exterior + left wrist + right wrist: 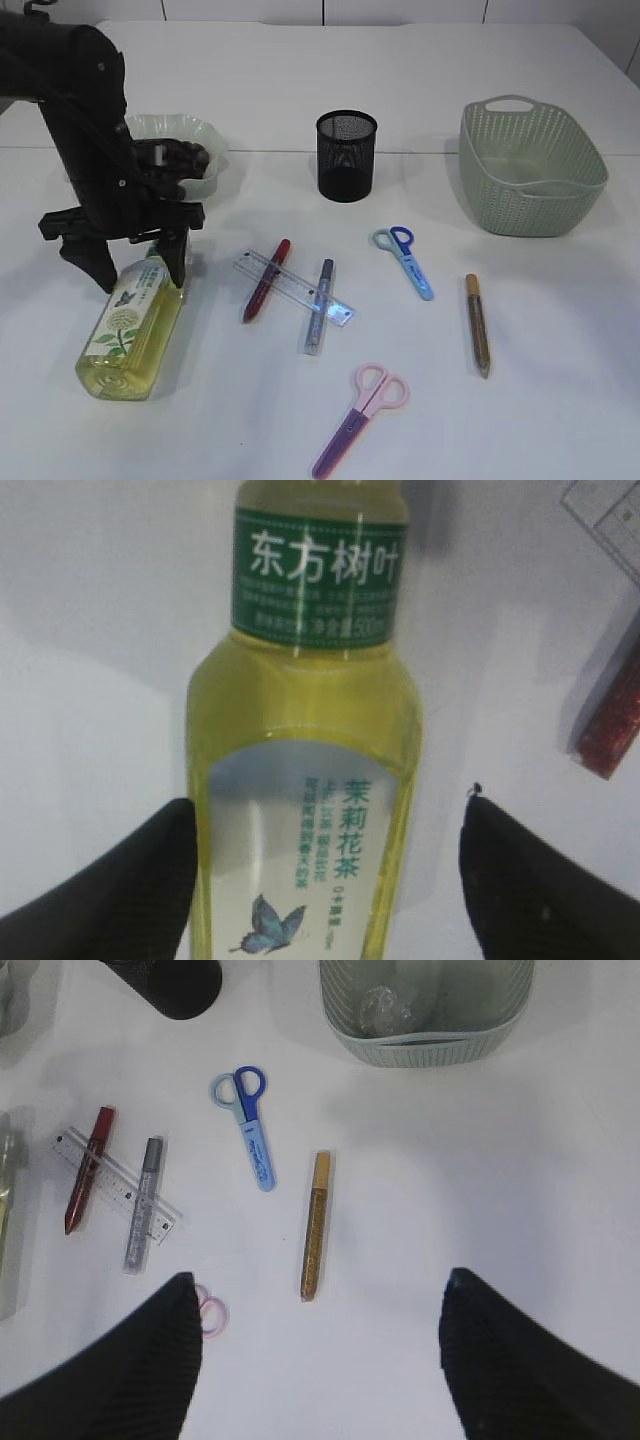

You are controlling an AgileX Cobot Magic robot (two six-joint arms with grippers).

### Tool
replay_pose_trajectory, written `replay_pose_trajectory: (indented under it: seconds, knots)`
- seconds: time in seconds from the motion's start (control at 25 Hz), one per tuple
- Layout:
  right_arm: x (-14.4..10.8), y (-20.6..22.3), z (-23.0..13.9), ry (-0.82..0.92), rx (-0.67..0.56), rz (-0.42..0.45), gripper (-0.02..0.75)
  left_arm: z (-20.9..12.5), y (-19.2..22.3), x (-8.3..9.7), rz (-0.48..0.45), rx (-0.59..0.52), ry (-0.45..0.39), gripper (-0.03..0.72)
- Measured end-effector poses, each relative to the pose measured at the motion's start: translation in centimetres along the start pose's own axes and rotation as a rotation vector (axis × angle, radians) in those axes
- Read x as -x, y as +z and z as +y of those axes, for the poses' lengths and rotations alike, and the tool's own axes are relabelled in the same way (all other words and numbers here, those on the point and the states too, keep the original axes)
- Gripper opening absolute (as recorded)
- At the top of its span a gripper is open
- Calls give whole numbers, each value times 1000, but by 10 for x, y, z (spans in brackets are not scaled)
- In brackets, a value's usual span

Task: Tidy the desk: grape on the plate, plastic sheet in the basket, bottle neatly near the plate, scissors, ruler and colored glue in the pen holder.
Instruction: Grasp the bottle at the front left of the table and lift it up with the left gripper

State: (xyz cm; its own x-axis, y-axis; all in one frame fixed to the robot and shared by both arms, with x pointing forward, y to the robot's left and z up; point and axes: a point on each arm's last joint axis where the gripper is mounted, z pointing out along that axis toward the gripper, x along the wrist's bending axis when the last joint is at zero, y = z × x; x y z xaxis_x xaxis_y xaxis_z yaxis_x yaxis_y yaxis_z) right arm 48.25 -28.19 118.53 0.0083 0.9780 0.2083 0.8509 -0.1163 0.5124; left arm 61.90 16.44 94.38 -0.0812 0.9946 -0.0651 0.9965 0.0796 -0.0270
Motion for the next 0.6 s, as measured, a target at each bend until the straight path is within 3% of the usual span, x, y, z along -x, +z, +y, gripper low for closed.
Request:
replay_pose_trajectory:
  seconds: [0.6]
  knots:
    - [0, -1, 0, 0, 2, 0, 575, 4, 18, 0, 16, -17, 1, 591]
